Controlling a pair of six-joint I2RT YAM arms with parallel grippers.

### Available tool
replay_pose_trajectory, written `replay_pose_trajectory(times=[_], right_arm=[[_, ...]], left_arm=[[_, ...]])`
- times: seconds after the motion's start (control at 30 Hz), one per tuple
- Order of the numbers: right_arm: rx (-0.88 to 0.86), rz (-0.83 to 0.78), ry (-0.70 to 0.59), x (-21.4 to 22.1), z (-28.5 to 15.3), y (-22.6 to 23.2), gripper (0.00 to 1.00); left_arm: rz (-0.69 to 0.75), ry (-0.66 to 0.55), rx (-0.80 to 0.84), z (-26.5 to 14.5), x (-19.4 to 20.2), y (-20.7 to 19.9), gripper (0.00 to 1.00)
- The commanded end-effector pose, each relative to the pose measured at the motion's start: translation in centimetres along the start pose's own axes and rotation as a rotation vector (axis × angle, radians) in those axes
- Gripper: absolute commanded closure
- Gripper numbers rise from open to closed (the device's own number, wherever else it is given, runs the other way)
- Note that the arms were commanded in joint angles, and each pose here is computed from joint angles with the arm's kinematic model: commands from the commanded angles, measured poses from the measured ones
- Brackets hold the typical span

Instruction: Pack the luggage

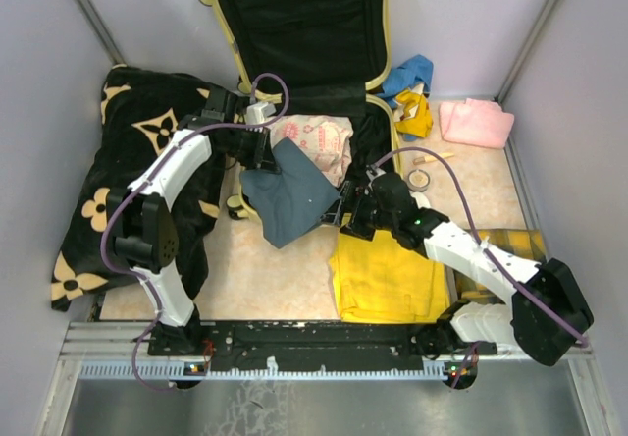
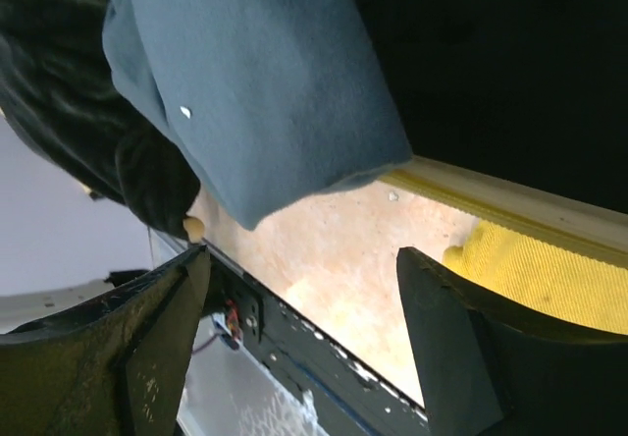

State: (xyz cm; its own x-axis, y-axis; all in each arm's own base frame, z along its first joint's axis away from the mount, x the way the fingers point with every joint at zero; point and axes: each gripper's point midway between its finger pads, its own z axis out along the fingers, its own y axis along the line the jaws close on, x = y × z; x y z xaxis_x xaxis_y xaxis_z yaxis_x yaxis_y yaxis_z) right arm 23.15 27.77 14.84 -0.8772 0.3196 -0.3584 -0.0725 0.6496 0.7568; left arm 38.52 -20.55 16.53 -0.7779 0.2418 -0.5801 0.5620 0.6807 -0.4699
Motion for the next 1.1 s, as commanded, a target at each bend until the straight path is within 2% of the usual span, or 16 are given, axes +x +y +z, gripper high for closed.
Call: replay_pose_trajectory(times=[0.0, 0.23, 0.4, 0.47, 0.53, 0.6, 0.8, 0.97, 1.07], right_arm=[[-0.060, 0.033, -0.142, -2.5, 0.7, 2.0, 0.25], [-0.054, 0.040, -0.215, -4.1, 1.4, 2.1, 0.39], [-0.031, 0.069, -0.220, -3.9, 2.5, 1.8, 0.40], [-0.027, 0.065, -0.223, -3.7, 2.9, 1.8, 0.37], [-0.017, 0.066, -0.212, -3.4, 3.2, 1.8, 0.24], [-0.004, 0.067, -0.204, -3.0, 3.5, 1.5, 0.24], [-0.016, 0.041, -0.239, -4.3, 3.1, 2.8, 0.69], [-0.011, 0.002, -0.206, -4.6, 1.7, 4.2, 1.00], [-0.009, -0.031, -0.182, -5.8, 0.2, 5.3, 1.00]], left_arm=[[0.009, -0.064, 0.020, -1.2, -1.6, -1.1, 1.00], [-0.027, -0.050, 0.048, -0.7, -0.9, -1.4, 1.00], [-0.038, -0.049, 0.050, -0.6, -0.8, -1.4, 1.00], [-0.044, -0.046, 0.050, -0.5, -0.6, -1.3, 1.00], [-0.050, -0.042, 0.052, -0.4, -0.4, -1.3, 1.00], [-0.051, -0.040, 0.053, -0.3, -0.3, -1.2, 1.00], [-0.051, -0.044, 0.043, -0.3, -0.3, -1.1, 1.00], [-0.046, -0.069, 0.009, -1.2, -0.5, -1.1, 1.00], [-0.067, -0.104, -0.020, -2.1, -1.0, -1.4, 1.00]])
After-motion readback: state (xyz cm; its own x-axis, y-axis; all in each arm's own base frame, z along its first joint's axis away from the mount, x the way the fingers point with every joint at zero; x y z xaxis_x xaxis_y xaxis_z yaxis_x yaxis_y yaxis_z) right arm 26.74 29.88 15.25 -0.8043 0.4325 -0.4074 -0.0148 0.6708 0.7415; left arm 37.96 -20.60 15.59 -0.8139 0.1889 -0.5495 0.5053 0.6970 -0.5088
